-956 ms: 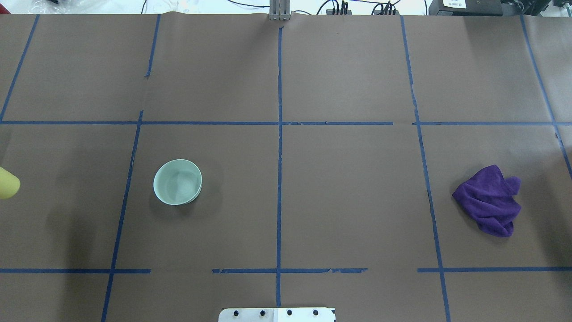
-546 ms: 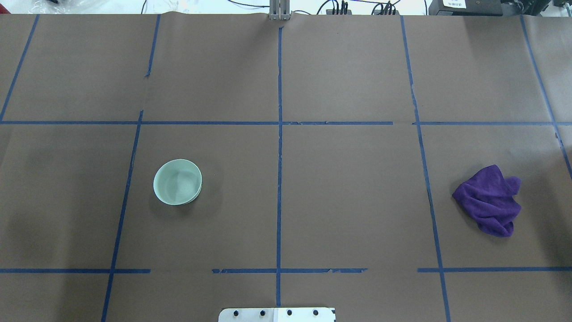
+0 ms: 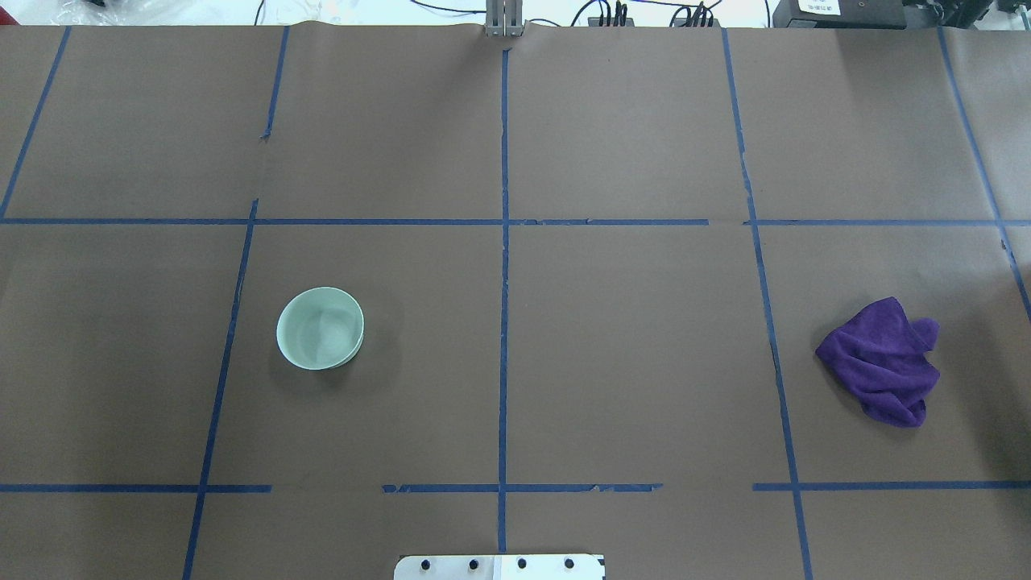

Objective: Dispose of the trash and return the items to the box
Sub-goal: 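Carry the yellow cup into the clear bin and release it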

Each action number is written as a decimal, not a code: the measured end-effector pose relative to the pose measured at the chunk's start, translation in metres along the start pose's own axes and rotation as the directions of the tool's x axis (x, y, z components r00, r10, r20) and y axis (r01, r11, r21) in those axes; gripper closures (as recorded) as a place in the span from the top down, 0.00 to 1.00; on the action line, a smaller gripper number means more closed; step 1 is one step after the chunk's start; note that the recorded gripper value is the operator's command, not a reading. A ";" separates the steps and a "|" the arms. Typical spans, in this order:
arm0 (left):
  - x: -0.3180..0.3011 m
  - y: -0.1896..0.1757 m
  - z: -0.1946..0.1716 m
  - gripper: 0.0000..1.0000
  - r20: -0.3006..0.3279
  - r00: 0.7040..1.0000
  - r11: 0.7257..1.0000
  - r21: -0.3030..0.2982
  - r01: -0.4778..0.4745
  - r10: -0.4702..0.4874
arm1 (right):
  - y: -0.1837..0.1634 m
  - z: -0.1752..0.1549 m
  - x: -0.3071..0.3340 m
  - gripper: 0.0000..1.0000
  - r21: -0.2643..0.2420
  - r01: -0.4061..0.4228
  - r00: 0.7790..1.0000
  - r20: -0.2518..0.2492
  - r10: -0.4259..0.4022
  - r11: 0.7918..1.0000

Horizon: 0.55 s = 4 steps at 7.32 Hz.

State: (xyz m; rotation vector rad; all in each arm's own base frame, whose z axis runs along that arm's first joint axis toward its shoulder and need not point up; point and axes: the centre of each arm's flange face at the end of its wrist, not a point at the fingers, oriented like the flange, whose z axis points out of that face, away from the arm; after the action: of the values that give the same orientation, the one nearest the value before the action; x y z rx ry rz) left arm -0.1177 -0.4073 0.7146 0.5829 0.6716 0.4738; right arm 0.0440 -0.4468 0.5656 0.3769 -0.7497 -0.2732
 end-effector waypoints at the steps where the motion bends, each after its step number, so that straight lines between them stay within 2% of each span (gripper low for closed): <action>1: -0.002 0.009 0.005 0.00 0.005 0.999 0.999 0.011 0.041 -0.041 | 0.000 0.000 0.000 1.00 -0.001 -0.001 1.000 0.000 0.001 1.000; 3: 0.010 0.043 0.017 0.00 0.004 0.990 0.988 0.050 0.143 -0.144 | 0.000 0.001 0.001 1.00 -0.001 0.000 1.000 0.000 0.000 1.000; 4: 0.019 0.056 0.024 0.00 -0.019 0.985 0.984 0.049 0.171 -0.170 | 0.000 0.001 0.001 1.00 -0.001 -0.001 1.000 0.000 0.001 1.000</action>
State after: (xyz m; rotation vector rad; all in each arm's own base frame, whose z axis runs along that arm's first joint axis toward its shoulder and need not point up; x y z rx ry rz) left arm -0.1002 -0.3623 0.7570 0.5645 0.7425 0.3017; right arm 0.0440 -0.4475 0.5664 0.3757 -0.7497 -0.2730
